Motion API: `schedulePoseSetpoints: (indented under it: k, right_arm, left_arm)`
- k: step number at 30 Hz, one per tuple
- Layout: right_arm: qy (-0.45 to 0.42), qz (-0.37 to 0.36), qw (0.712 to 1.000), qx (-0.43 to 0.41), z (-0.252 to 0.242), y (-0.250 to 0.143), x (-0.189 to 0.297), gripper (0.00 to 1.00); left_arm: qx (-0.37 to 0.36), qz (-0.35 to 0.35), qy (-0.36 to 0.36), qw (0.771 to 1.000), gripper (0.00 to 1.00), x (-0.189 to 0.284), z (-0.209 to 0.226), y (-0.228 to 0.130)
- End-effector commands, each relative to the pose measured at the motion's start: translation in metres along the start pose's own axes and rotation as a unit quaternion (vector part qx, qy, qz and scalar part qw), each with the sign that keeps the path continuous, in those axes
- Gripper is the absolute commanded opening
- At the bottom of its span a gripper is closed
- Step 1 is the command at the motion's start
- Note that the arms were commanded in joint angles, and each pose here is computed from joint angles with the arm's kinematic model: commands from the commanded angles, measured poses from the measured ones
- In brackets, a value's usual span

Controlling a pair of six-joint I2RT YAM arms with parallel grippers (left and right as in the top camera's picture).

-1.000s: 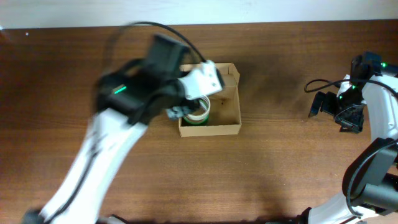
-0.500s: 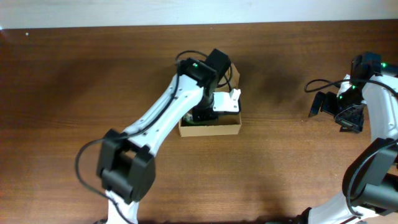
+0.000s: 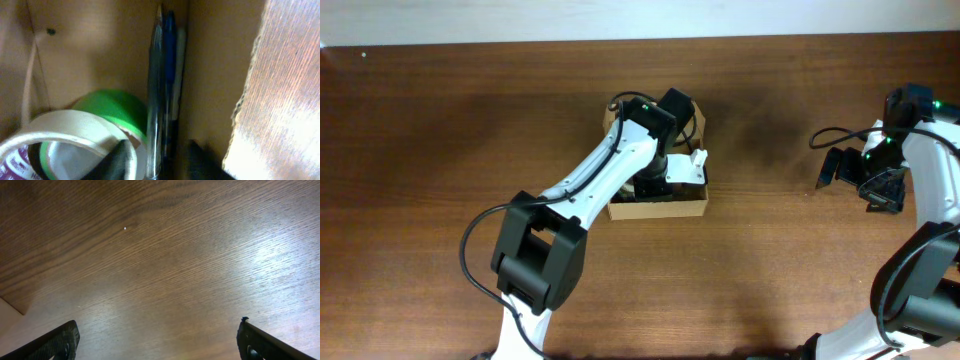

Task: Pack container
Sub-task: 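Carry the grey pen into the box and release it, then withdraw the left gripper from the box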

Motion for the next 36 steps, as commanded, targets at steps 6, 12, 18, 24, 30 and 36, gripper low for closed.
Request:
schedulePoseSetpoints:
  k: [6, 12, 18, 24, 30, 36]
  right_arm:
    - [0.004, 0.004, 1.000, -0.003, 0.000, -0.001, -0.002, 0.99]
    - [0.004, 0.004, 1.000, -0.003, 0.000, -0.001, -0.002, 0.99]
    - [0.004, 0.004, 1.000, -0.003, 0.000, -0.001, -0.002, 0.99]
    - [0.059, -0.023, 0.998, 0.002, 0.019, 0.013, -0.001, 0.99]
    - [0.087, -0.063, 0.994, -0.008, 0.029, 0.033, 0.002, 0.99]
    - [0.116, -0.108, 0.986, -0.044, 0.038, 0.056, 0.008, 0.99]
  left_arm:
    - [0.089, 0.000, 0.072, 0.993, 0.48, 0.082, 0.016, 0.005]
    - [0.135, -0.048, 0.136, 0.980, 0.48, 0.162, 0.019, 0.005]
    - [0.225, -0.083, 0.226, 0.944, 0.50, 0.226, 0.029, -0.035]
    - [0.480, -0.104, 0.293, 0.820, 0.51, 0.267, 0.073, -0.144]
    - [0.647, -0.115, 0.227, 0.719, 0.51, 0.240, 0.101, -0.235]
    - [0.686, -0.156, 0.104, 0.703, 0.51, 0.189, 0.119, -0.253]
Point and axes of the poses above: each gripper's point midway between its finger pads, its own x axis back along the fingers, its own z axis along the line the jaws close on, y = z × x, the point moved 1 cm from there along x, back along the fingers, and after that the axes turned 1 degree about x, right-handed, at the moved point
